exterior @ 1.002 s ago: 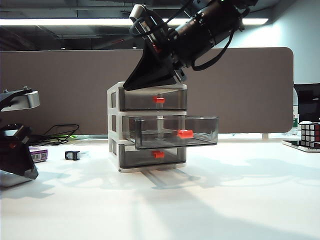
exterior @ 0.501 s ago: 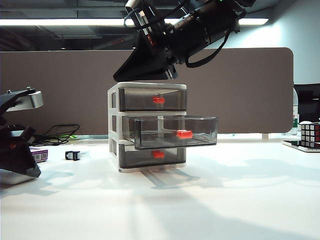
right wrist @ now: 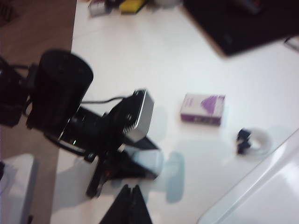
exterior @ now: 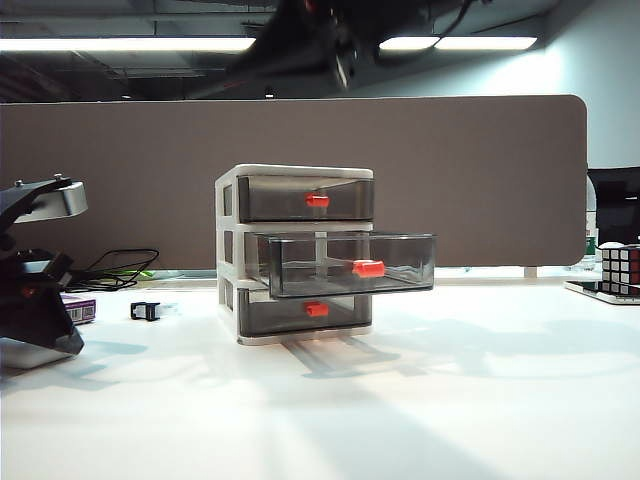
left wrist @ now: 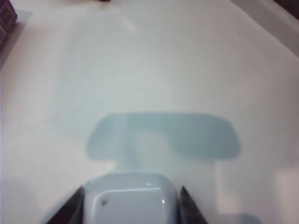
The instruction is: Open the second layer of the drawer on the table, pick up the earphone case on the table and put it in, and finally close the drawer.
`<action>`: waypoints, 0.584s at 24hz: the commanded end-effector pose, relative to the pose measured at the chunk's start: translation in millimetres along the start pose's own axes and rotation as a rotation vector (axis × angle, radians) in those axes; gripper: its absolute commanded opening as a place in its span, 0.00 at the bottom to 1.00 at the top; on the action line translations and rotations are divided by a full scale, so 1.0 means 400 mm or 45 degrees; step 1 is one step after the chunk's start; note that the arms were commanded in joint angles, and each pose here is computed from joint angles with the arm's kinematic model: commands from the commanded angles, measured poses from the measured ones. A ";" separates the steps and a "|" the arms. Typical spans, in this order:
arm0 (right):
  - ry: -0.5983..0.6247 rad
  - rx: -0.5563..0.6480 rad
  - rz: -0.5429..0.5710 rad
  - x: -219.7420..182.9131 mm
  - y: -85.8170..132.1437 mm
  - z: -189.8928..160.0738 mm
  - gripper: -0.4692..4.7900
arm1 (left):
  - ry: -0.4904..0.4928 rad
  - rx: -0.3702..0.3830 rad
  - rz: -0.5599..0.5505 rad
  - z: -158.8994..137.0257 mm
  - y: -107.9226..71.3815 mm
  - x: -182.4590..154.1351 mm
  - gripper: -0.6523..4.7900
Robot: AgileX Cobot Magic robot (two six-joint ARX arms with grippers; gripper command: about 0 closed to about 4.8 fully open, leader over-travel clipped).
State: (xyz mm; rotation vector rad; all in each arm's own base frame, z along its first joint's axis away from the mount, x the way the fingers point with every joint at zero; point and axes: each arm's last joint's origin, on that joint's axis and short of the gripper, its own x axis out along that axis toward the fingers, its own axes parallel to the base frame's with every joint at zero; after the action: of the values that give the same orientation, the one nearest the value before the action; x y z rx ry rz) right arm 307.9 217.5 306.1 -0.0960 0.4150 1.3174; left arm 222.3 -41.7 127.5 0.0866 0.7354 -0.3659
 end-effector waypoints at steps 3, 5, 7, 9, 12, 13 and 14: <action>-0.036 -0.025 -0.106 -0.005 -0.005 0.020 0.08 | 0.088 -0.028 -0.016 -0.023 -0.002 0.003 0.30; -0.039 -0.028 -0.112 -0.005 -0.006 0.021 0.08 | 0.083 -0.035 -0.033 -0.022 -0.003 0.002 0.27; -0.037 -0.029 -0.132 -0.006 -0.008 0.020 0.08 | 0.076 -0.059 -0.033 -0.020 -0.003 0.001 0.27; -0.037 -0.025 -0.142 -0.011 -0.014 0.019 0.08 | 0.056 -0.067 -0.052 -0.014 -0.009 -0.004 0.27; -0.040 -0.022 -0.151 -0.016 -0.019 0.019 0.08 | -0.006 -0.028 -0.077 0.004 -0.030 -0.023 0.27; -0.039 -0.019 -0.154 -0.018 -0.021 0.018 0.08 | -0.027 -0.014 -0.080 0.010 -0.037 -0.030 0.27; -0.039 -0.017 -0.157 -0.019 -0.023 0.017 0.08 | -0.053 0.004 -0.081 0.018 -0.046 -0.039 0.27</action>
State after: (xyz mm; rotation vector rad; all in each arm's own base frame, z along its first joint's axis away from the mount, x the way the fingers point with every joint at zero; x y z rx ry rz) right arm 316.6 211.4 309.8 -0.1111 0.3872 1.2025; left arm 209.5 -52.8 136.0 0.0540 0.7431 -0.4239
